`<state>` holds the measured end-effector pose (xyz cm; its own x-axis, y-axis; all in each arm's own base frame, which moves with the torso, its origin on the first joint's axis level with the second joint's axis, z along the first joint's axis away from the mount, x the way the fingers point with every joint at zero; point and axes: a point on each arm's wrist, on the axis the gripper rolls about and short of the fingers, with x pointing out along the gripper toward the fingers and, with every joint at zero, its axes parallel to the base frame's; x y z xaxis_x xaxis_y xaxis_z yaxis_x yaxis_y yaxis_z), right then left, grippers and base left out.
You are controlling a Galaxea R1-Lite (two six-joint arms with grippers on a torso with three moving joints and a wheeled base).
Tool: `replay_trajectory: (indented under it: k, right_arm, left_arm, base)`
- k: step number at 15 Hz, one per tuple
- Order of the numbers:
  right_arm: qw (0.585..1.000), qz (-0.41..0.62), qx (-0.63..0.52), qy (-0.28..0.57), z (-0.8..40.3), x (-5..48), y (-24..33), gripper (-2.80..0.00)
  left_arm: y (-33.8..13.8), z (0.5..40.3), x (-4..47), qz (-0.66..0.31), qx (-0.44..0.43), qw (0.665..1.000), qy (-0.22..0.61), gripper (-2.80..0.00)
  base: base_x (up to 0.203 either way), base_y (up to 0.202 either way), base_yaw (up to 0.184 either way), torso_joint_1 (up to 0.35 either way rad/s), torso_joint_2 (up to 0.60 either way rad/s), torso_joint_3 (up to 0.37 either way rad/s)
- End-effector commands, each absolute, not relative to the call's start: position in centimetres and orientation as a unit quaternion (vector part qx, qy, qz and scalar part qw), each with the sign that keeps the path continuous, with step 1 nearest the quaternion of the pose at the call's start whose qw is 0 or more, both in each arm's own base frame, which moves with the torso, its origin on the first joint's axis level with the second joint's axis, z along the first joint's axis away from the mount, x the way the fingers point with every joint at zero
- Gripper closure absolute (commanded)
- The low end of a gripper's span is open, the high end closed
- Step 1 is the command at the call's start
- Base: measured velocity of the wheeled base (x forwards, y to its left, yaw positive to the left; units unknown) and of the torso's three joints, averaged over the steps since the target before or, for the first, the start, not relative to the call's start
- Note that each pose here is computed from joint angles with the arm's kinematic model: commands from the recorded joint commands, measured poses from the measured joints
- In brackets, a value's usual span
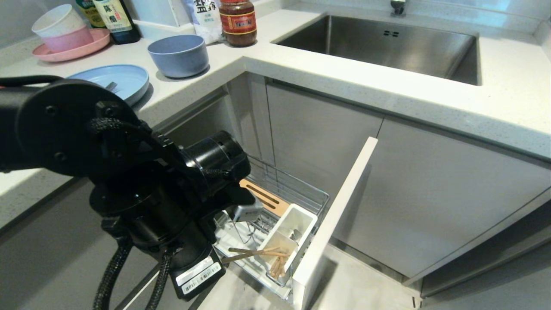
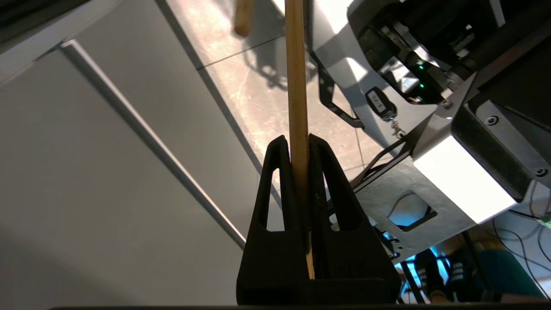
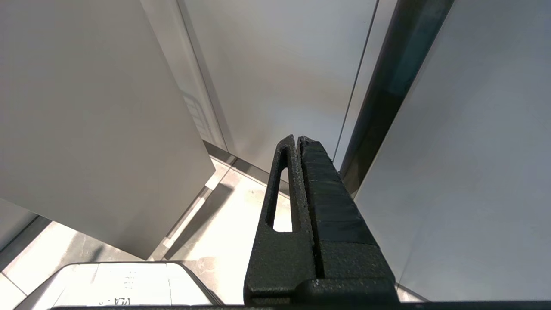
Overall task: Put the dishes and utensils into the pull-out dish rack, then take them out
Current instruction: Pick up the chopsticks and place it in the cupboard
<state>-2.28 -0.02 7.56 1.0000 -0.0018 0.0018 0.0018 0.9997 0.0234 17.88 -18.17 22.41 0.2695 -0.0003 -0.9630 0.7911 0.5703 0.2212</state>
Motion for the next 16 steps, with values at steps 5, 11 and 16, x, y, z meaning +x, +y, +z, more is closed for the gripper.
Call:
replay_trajectory:
  k: [5, 11, 16]
  right_arm:
    - [1.0, -0.001, 0.012, -0.002, 7.5, -2.3, 0.0, 0.0]
    - [1.0, -0.001, 0.012, -0.002, 7.5, -2.3, 0.0, 0.0]
    - [1.0, -0.001, 0.012, -0.002, 7.5, -2.3, 0.0, 0.0]
  left_arm:
    - [-20.2, 20.1, 19.5, -0.275, 0.379, 0.68, 0.564, 0.0]
    - [-21.7, 18.7, 21.0, -0.264, 0.374, 0.676, 0.577, 0.0]
    - [-23.0, 18.1, 21.8, -0.26, 0.368, 0.679, 0.58, 0.0]
  base:
    - [0.0, 0.0, 0.0, 0.0, 0.0, 0.0]
    - [0.0, 0.0, 0.0, 0.0, 0.0, 0.0]
    - [0.0, 0.0, 0.0, 0.0, 0.0, 0.0]
